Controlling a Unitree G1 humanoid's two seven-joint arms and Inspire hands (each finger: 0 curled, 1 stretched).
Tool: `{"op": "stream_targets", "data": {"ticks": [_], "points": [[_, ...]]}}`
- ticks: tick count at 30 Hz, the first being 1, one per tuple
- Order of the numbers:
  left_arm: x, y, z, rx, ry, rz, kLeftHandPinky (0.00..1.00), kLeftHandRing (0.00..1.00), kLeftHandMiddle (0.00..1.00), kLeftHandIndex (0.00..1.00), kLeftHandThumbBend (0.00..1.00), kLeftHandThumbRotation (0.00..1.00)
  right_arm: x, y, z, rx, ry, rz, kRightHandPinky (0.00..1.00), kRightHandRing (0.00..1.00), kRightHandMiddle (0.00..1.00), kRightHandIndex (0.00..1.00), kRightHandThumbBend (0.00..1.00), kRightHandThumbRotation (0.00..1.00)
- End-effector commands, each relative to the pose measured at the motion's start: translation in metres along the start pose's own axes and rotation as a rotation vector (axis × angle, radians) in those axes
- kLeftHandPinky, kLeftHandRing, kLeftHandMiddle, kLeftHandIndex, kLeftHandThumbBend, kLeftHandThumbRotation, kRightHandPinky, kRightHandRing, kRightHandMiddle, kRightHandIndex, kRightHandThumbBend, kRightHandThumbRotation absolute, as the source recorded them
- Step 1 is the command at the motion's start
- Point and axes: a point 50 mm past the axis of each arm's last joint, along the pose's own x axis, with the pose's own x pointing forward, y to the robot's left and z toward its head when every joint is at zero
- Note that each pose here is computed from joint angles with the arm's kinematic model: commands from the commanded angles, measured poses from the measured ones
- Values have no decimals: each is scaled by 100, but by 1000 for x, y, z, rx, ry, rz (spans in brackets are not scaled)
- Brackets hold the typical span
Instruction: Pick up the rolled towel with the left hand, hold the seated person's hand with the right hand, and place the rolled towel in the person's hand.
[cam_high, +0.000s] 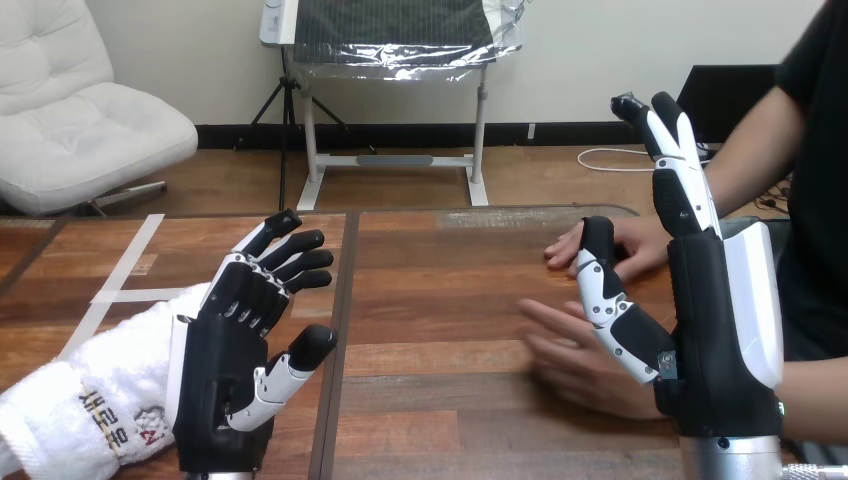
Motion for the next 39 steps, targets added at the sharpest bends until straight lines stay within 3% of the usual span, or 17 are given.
{"op": "stream_targets", "data": {"ticks": [1,14,20,26,39], "points": [[15,-3,7,4,-66,-36,65,70,74,78,94,51,13,-6,11,4,-77,-54,100,100,100,92,0,0],[16,0,8,23,-69,-32,65,70,74,79,94,52,13,-5,11,12,-73,-51,100,100,100,92,0,0],[20,8,11,93,-77,-49,67,73,76,81,95,55,13,-4,11,14,-79,-48,100,100,100,92,0,0],[23,23,18,273,-77,-80,71,78,81,85,95,61,13,-4,11,8,-80,-47,100,100,100,92,0,0],[34,53,33,690,-84,-31,87,91,93,93,93,73,13,-4,11,13,-80,-50,100,100,100,92,0,0]]}}
